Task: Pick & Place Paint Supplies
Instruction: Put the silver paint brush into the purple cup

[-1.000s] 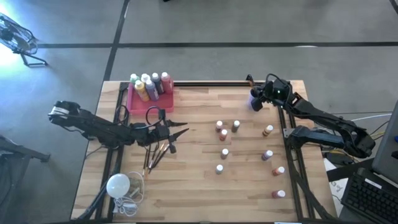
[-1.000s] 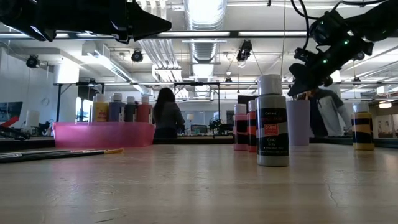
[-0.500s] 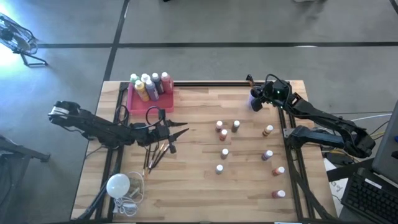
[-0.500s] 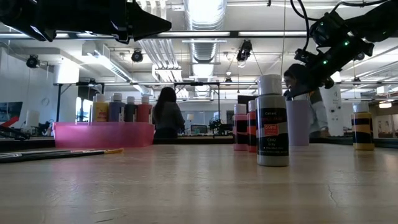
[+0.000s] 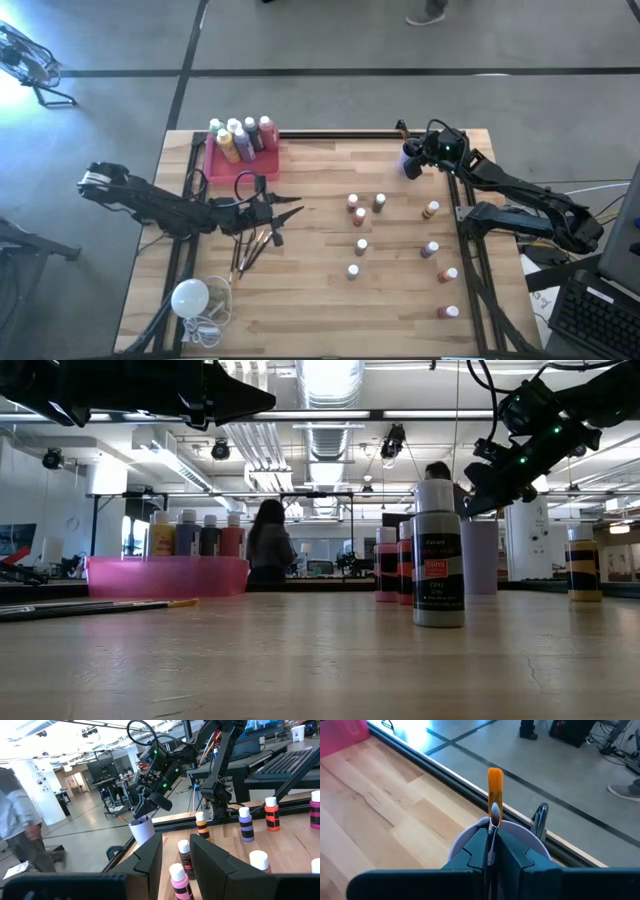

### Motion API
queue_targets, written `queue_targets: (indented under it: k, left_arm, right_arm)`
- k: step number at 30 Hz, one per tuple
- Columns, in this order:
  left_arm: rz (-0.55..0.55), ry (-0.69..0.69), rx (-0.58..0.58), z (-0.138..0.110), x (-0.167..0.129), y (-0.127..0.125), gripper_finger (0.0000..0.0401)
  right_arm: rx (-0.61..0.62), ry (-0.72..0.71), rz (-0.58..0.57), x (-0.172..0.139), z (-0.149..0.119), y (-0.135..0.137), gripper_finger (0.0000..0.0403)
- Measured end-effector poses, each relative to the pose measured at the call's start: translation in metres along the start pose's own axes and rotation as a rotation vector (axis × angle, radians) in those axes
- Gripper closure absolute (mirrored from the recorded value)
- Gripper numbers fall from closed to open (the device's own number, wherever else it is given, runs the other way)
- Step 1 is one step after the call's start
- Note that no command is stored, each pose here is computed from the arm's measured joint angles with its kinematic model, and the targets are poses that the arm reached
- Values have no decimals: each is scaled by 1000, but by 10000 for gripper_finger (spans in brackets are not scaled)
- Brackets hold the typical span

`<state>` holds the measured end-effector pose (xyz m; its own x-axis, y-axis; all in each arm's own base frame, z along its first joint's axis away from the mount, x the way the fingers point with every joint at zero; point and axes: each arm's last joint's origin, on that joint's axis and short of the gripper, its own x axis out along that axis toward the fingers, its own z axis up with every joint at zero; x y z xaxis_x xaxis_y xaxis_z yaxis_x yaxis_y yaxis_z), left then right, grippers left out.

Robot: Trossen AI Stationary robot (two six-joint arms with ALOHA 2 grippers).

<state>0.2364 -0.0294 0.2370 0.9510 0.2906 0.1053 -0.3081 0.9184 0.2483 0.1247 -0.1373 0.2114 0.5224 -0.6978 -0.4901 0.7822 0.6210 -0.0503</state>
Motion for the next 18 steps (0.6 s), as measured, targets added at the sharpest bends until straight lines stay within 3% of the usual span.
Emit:
queue_targets:
  k: [18]
  left_arm:
    - [0,0,0,0,0,0,295]
  right_arm:
    - [34,3,0,0,0,0,357]
